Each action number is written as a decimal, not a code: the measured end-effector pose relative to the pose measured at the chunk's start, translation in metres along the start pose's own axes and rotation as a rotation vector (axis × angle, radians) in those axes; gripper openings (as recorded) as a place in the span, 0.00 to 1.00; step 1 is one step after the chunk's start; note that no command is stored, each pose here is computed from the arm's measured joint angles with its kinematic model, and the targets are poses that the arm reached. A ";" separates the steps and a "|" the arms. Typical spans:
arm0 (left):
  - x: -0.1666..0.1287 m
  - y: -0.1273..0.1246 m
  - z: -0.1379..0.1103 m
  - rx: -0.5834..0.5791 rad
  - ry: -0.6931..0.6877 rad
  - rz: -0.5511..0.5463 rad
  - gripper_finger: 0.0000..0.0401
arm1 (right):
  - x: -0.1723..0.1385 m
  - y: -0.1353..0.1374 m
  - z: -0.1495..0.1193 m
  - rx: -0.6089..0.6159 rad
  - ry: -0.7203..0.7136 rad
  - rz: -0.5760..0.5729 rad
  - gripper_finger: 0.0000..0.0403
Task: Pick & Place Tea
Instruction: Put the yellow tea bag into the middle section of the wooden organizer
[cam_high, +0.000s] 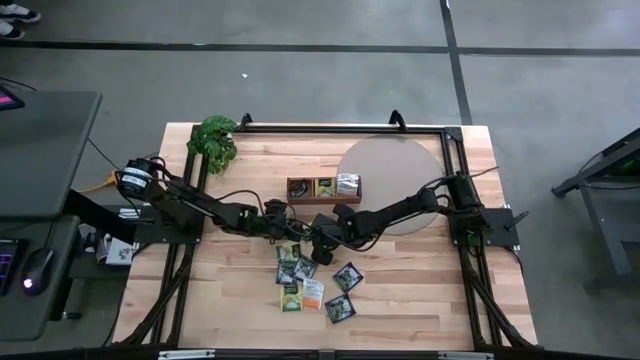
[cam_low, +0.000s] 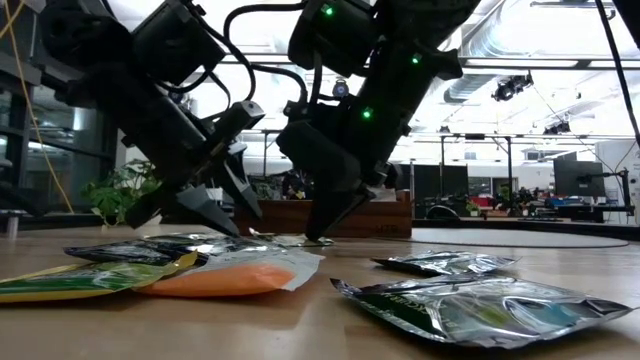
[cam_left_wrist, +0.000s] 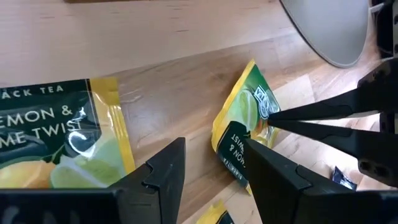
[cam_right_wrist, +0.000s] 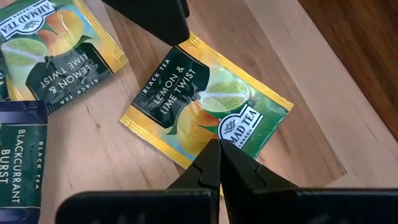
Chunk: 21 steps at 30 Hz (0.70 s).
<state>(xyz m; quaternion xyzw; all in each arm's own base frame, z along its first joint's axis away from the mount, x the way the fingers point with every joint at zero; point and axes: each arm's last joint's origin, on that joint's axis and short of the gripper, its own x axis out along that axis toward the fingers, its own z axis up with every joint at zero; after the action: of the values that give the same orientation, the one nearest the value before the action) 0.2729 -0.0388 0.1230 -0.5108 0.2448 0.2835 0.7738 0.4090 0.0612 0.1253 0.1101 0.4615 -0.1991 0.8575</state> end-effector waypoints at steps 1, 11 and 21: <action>0.000 0.000 0.000 0.000 0.002 0.001 0.40 | 0.000 0.000 0.000 -0.001 0.000 0.000 0.00; 0.017 0.003 -0.007 -0.029 -0.010 -0.020 0.40 | 0.000 0.001 0.001 -0.007 -0.010 0.010 0.00; 0.018 -0.001 -0.007 -0.033 0.007 -0.056 0.40 | 0.000 0.002 0.003 -0.013 -0.028 0.029 0.00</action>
<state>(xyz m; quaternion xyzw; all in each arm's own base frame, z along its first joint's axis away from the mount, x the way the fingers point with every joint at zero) 0.2857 -0.0422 0.1091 -0.5312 0.2283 0.2640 0.7720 0.4124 0.0621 0.1269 0.1083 0.4490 -0.1853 0.8674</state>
